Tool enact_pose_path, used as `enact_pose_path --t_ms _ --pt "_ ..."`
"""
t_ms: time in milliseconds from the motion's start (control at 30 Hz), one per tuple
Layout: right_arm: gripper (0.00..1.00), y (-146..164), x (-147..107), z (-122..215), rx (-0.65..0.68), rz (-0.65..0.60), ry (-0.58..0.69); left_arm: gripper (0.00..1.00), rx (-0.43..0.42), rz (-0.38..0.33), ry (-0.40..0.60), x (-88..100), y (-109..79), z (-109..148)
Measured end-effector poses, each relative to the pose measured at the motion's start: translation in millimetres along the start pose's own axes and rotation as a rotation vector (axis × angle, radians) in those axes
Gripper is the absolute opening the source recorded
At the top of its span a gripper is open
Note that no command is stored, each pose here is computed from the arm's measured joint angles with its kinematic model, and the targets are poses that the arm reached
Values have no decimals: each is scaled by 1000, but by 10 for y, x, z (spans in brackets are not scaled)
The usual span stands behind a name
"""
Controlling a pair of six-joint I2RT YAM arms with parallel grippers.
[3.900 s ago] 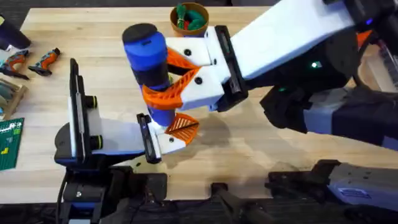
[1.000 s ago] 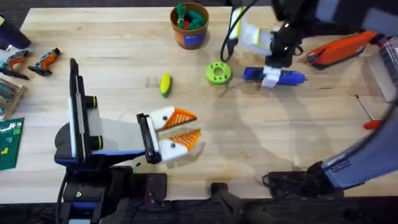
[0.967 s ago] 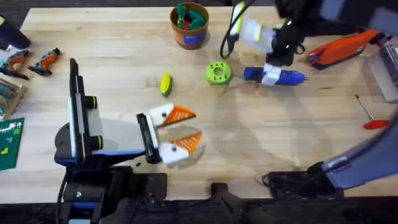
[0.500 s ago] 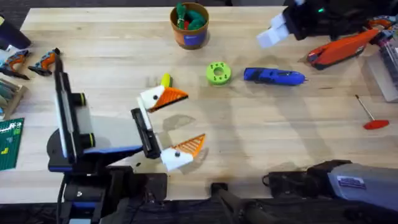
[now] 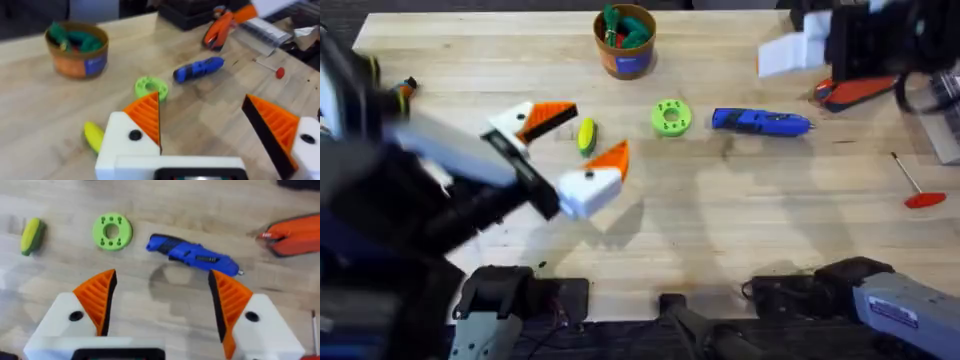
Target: Pick up the gripper from the table and insert it into the empty holder that is missing its gripper. Then pick up a screw, insert it into the mounting hole, and use the screwdriver to tighten it. Finally, clean up the table by picking up the vegetable and placing it into the bucket.
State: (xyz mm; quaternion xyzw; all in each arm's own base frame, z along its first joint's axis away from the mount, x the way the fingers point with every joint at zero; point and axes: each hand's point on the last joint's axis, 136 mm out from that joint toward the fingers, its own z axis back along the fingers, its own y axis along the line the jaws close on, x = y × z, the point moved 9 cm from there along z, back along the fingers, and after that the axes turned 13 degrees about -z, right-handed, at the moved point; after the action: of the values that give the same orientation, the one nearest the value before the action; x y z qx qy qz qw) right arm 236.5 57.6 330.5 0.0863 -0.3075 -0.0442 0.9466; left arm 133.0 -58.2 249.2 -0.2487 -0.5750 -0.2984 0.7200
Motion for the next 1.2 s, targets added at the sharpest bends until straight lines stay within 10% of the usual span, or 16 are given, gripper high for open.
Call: enact_pose_path --t_ms 467,800,1200 --pt "988 -217 -661 88 12 -78 6 985 50 287 661 567 776 -436" --pt "989 -220 -667 105 15 -82 -1 985 152 457 972 37 1220 -906" --pt "989 -220 -668 104 15 -82 -1 985 366 386 1119 -33 1017 -1205"
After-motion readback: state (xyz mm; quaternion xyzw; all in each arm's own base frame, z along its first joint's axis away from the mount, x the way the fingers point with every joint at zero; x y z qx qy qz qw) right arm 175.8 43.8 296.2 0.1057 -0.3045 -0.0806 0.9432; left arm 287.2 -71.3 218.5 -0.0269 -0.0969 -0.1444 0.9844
